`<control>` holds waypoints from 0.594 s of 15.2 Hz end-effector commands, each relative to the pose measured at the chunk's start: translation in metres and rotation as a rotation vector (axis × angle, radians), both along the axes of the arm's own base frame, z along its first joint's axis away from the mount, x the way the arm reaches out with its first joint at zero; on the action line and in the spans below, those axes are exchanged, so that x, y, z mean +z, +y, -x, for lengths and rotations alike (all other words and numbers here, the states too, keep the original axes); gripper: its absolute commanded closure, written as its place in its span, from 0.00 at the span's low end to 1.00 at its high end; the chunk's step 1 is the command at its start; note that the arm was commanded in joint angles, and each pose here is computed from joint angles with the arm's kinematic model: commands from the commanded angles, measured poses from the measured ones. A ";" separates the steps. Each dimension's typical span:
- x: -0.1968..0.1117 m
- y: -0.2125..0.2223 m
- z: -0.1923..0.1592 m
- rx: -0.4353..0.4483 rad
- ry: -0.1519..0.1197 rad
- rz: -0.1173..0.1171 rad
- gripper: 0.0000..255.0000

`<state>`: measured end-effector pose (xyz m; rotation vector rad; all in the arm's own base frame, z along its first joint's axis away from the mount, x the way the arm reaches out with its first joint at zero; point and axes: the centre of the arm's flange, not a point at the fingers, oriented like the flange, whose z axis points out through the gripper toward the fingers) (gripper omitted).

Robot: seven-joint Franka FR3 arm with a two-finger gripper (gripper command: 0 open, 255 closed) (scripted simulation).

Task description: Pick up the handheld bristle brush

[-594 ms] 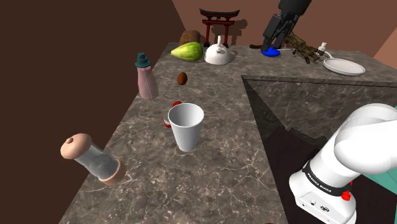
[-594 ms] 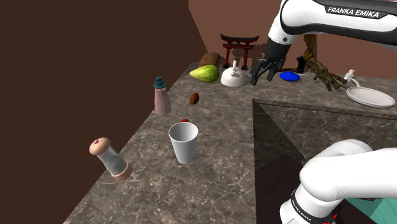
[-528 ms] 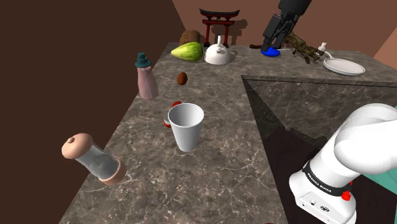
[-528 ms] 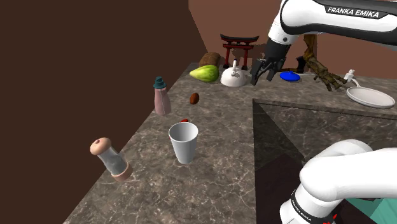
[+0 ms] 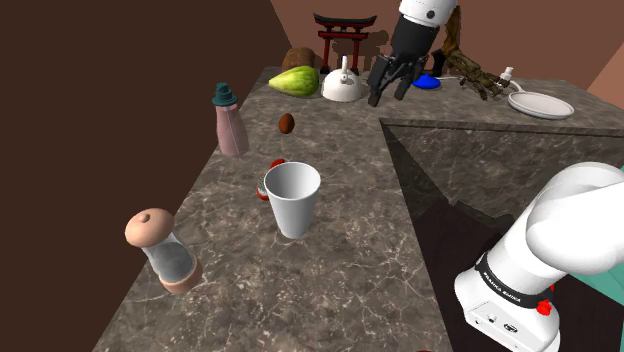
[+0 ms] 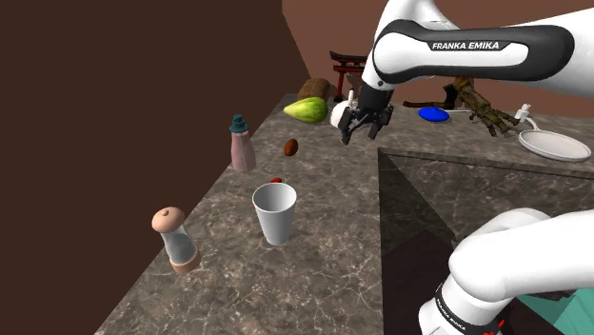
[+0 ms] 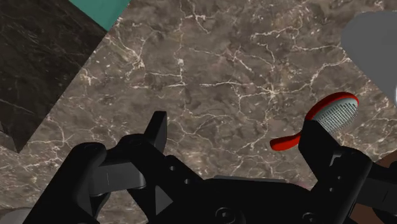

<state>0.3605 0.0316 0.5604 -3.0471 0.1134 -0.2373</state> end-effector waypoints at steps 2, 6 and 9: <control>-0.023 0.024 -0.019 -0.046 0.012 -0.010 0.00; -0.054 0.057 -0.047 -0.104 0.028 -0.023 0.00; -0.077 0.081 -0.069 -0.148 0.041 -0.032 0.00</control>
